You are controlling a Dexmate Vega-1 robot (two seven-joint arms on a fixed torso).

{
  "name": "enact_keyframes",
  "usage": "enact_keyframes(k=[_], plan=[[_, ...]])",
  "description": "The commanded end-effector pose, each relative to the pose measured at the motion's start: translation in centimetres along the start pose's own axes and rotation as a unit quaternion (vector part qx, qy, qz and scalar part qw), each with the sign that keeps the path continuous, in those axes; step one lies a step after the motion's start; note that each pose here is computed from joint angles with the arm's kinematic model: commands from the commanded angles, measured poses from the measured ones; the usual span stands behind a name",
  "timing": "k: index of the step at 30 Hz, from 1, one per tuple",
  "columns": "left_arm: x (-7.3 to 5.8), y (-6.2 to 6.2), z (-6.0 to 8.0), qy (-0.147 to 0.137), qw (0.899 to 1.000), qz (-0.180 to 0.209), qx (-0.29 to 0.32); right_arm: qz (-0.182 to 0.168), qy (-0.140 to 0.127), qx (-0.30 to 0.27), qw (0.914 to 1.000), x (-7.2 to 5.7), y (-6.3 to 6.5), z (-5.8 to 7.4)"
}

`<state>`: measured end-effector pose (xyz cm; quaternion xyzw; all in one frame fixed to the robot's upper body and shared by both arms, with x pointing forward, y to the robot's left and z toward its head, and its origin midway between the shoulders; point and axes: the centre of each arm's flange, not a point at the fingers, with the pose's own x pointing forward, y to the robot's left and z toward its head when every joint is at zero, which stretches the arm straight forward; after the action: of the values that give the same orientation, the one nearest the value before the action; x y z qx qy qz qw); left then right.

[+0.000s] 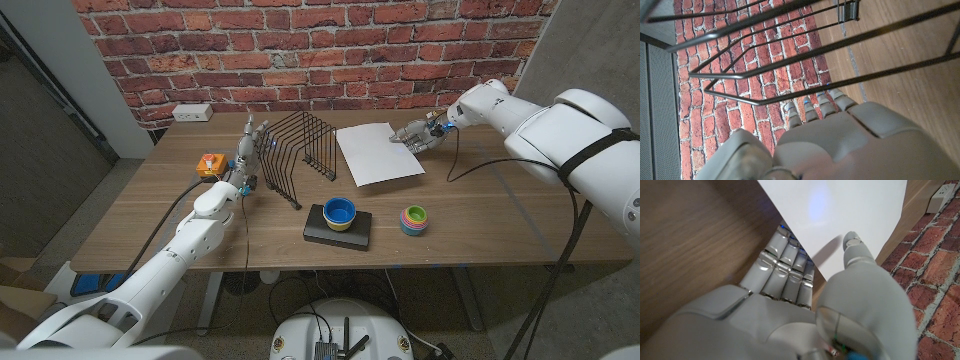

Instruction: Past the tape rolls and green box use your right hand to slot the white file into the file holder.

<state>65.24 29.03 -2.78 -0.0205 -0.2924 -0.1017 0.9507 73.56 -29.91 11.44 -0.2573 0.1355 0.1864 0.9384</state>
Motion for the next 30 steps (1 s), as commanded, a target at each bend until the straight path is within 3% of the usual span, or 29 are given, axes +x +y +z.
enact_keyframes(k=[1,30], plan=[[0.00,0.01,0.01,0.000,1.000,0.000,0.000,0.000,0.000,0.007,1.0000,0.16,0.13,-0.19],[-0.01,0.01,0.02,0.000,1.000,0.000,0.000,0.004,-0.008,0.028,0.9996,0.10,-0.04,-0.54]])
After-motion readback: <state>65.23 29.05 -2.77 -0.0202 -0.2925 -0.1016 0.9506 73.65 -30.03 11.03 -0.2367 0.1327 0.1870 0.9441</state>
